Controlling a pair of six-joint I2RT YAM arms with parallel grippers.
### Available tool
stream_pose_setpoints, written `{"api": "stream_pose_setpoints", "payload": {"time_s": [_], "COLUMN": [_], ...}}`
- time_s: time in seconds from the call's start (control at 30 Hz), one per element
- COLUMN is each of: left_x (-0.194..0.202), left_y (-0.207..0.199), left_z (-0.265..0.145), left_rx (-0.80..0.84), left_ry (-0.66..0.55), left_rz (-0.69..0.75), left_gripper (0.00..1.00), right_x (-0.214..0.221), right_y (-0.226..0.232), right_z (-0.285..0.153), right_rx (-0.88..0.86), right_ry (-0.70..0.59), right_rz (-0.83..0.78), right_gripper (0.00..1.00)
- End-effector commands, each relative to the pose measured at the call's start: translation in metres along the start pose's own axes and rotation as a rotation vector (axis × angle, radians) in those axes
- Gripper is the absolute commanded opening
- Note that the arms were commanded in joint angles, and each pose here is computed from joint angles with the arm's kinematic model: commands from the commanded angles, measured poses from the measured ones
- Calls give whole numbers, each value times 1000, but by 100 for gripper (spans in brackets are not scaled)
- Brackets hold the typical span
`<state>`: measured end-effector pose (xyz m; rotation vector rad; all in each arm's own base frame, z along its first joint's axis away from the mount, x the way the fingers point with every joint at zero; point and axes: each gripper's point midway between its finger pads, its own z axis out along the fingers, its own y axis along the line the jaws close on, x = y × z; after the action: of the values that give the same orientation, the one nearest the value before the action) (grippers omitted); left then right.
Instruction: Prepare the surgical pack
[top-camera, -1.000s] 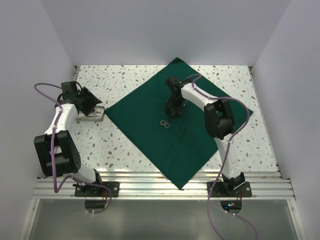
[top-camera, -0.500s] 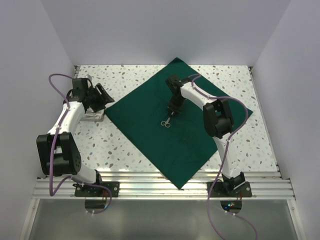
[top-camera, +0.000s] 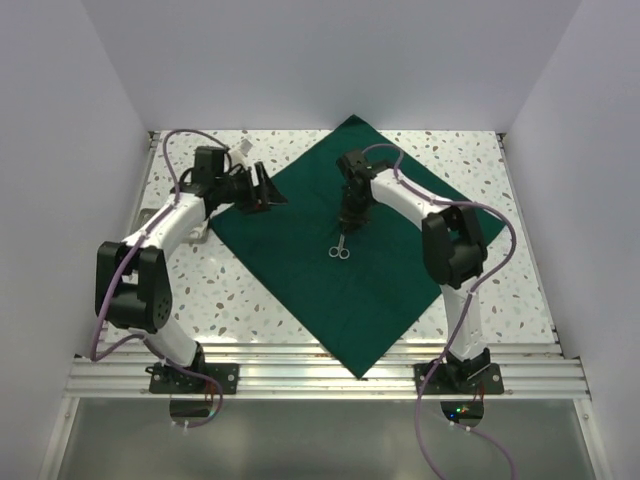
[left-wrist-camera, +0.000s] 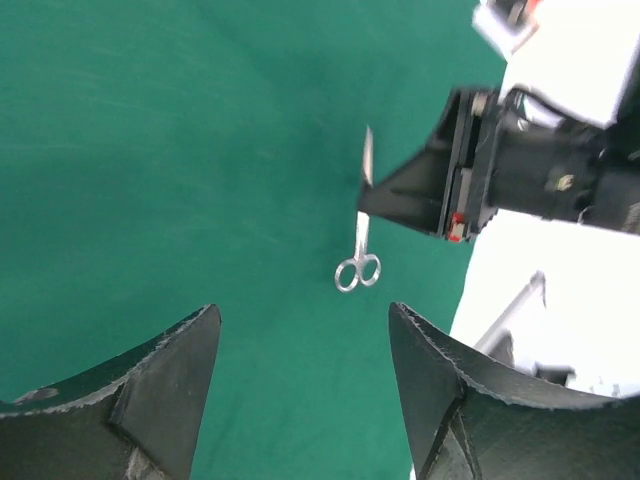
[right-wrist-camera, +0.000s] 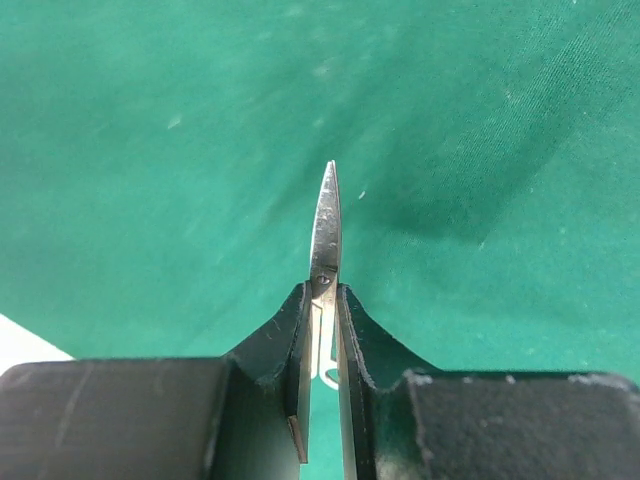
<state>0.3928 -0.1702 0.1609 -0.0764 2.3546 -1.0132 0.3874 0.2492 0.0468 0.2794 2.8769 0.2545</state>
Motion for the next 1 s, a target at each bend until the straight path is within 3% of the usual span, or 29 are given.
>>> {"api": "stream_pose_setpoints", "payload": {"time_s": [0.0, 0.33, 0.6, 0.7, 0.73, 0.9, 0.93, 0.97], "left_x": [7, 65, 79, 82, 82, 82, 80, 80], "left_y": [-41, -89, -101, -102, -103, -101, -101, -98], "left_z": [20, 65, 75, 76, 77, 80, 80, 78], "left_rx": [172, 387, 467, 481, 484, 485, 480, 459], "left_ry": [48, 234, 284, 292, 293, 311, 302, 307], "left_rz": [80, 140, 107, 92, 88, 72, 78, 68], "left_gripper": [72, 74, 68, 53, 41, 17, 0, 0], "right_x": [-20, -18, -16, -16, -17, -24, -27, -25], "right_y": [26, 51, 66, 70, 70, 79, 82, 82], "right_z": [-46, -101, -125, -130, -133, -138, -140, -137], "right_rx": [-167, -348, -437, -458, -461, -489, -494, -483], "right_ry": [-137, -177, -179, -175, -181, -191, -194, -176], "right_rz": [-102, -121, -76, -71, -71, -66, -65, -61], "right_gripper": [0, 0, 0, 0, 0, 0, 0, 0]}}
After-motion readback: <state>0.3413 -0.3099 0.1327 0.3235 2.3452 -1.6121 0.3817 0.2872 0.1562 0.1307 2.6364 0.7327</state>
